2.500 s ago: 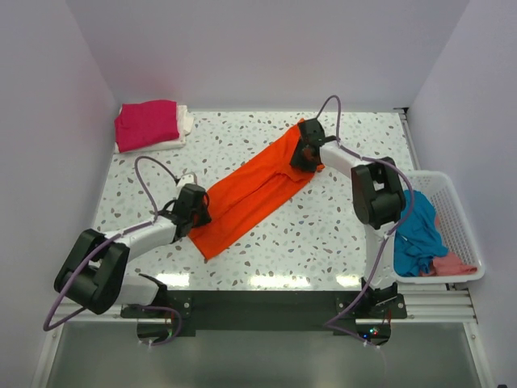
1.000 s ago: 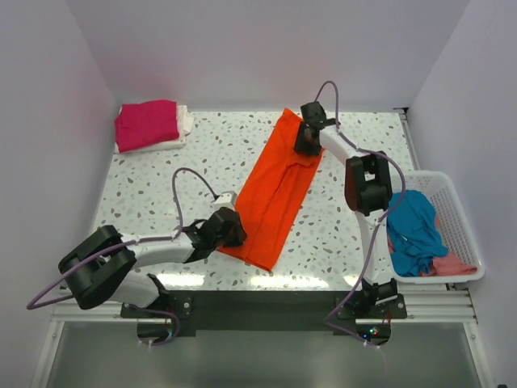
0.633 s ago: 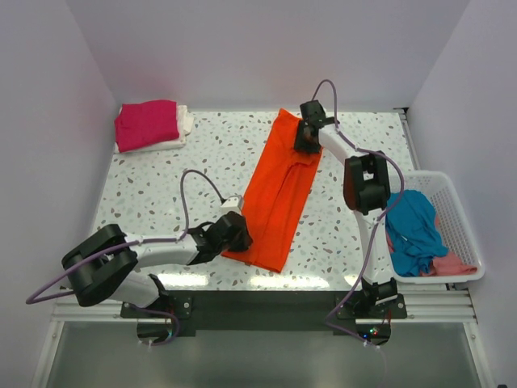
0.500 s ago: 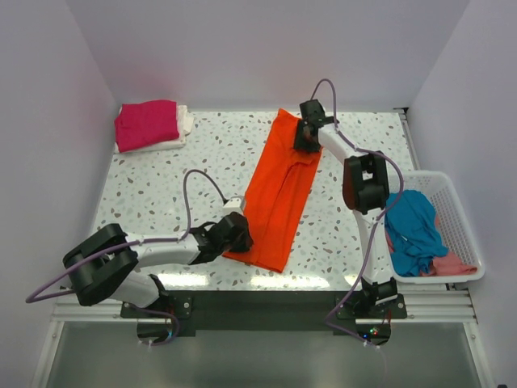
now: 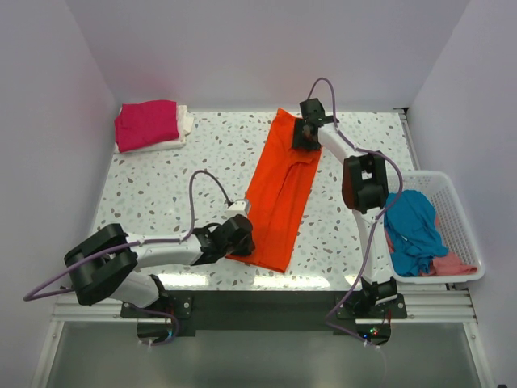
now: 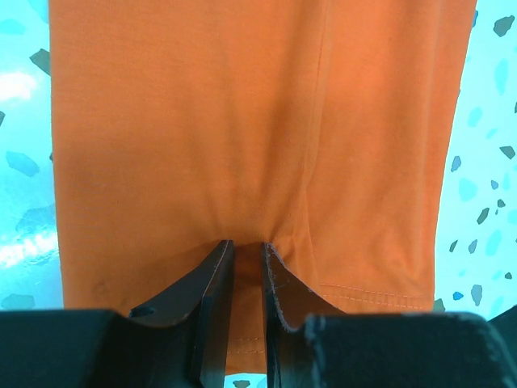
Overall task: Fold and stack the t-shirts
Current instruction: Fold the tshirt
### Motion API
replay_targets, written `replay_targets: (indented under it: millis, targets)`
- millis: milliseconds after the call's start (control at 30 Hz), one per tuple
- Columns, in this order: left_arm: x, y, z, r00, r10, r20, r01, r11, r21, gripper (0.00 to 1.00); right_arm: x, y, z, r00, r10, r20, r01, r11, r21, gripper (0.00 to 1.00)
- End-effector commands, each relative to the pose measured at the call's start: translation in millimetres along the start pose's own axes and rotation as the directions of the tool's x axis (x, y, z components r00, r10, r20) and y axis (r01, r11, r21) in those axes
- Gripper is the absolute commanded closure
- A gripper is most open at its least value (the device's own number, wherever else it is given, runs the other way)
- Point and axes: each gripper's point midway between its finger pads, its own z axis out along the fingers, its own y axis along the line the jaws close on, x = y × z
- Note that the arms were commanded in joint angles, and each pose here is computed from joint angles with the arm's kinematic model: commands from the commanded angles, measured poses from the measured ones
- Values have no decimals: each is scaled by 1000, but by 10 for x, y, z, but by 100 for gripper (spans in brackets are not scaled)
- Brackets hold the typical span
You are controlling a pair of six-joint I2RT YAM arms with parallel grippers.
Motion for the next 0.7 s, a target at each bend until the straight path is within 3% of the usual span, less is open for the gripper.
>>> replay_targets:
  millis: [0, 667]
  targets:
    - [74, -61, -13, 999, 21, -41, -21, 1000, 1, 75, -95, -32, 75, 999, -26, 25, 26, 1000, -6, 43]
    - [158, -540, 23, 990, 119, -79, -108, 986, 126, 74, -600, 39, -471, 989, -30, 148, 35, 999, -29, 22]
